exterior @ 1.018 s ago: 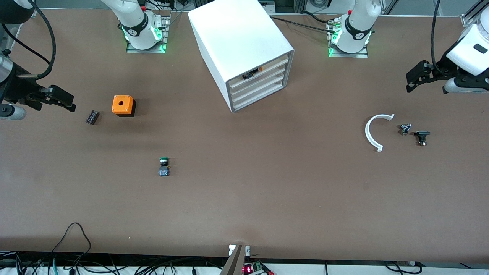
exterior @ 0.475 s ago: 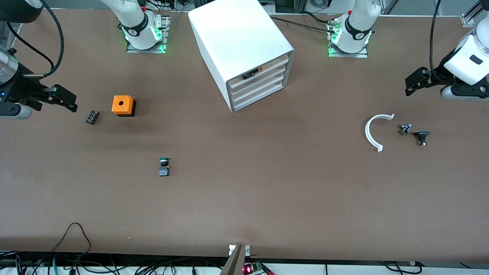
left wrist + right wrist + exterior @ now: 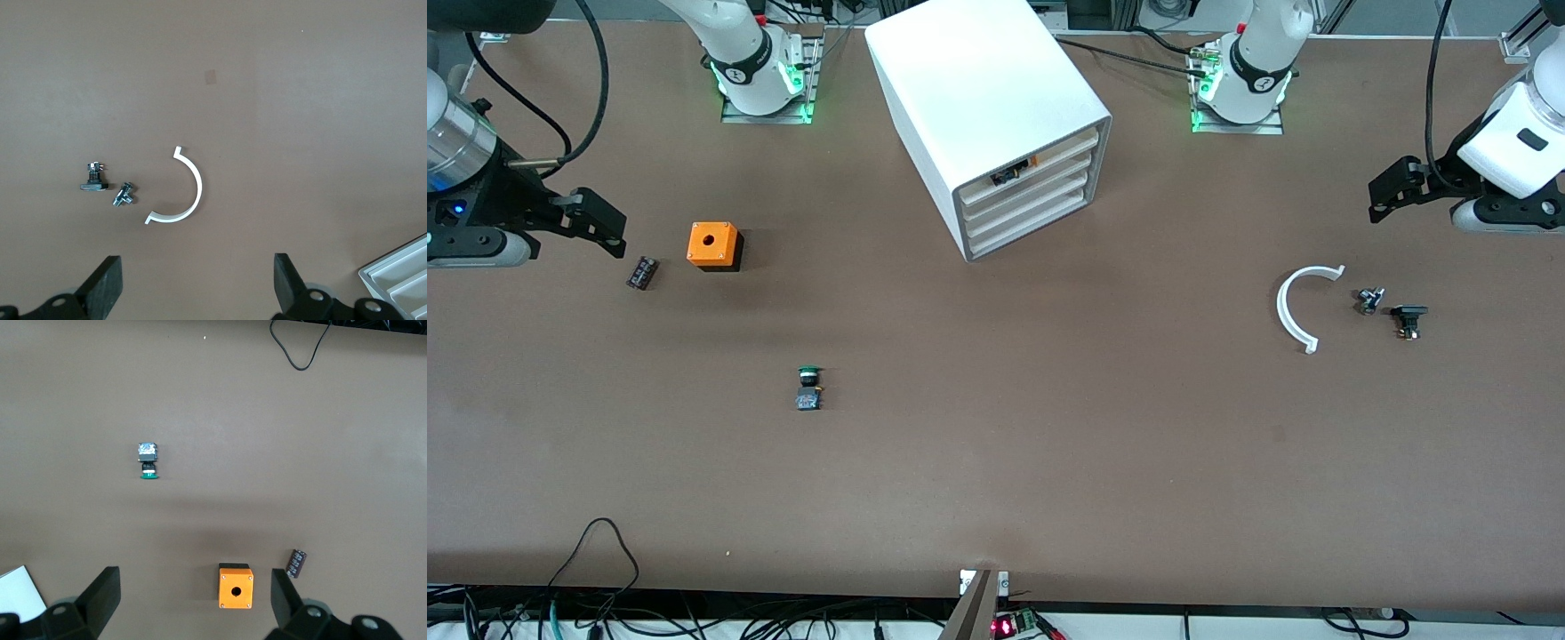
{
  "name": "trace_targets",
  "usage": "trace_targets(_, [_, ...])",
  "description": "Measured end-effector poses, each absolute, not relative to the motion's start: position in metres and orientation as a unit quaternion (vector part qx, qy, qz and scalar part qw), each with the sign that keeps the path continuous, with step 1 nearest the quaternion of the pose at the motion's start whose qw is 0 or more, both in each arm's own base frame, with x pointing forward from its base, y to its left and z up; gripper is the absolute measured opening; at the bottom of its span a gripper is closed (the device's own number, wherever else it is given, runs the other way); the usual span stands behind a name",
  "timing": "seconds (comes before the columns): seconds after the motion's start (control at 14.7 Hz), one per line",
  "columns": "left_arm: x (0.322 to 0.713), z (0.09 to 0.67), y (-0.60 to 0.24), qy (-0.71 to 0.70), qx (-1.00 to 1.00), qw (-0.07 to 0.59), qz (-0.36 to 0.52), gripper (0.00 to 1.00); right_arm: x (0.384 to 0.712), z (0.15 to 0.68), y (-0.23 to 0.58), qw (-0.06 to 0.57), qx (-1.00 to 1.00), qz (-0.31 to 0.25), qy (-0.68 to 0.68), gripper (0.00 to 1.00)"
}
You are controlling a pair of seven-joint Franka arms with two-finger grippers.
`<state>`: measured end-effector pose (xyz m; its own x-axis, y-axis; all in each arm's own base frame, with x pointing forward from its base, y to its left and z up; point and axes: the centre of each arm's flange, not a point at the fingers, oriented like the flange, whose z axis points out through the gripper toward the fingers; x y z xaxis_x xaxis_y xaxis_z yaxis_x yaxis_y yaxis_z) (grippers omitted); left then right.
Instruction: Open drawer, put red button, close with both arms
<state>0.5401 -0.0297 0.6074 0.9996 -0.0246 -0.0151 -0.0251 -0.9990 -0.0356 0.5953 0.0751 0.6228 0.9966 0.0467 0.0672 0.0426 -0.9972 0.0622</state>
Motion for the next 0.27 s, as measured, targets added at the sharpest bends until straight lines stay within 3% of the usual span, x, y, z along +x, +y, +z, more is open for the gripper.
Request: trace_targets(0.27, [0.540, 0.607, -0.029, 0.012, -1.000, 0.018, 0.008, 1.00, 0.600, 0.619, 0.059, 0.032, 0.999, 0.033, 0.008, 1.00])
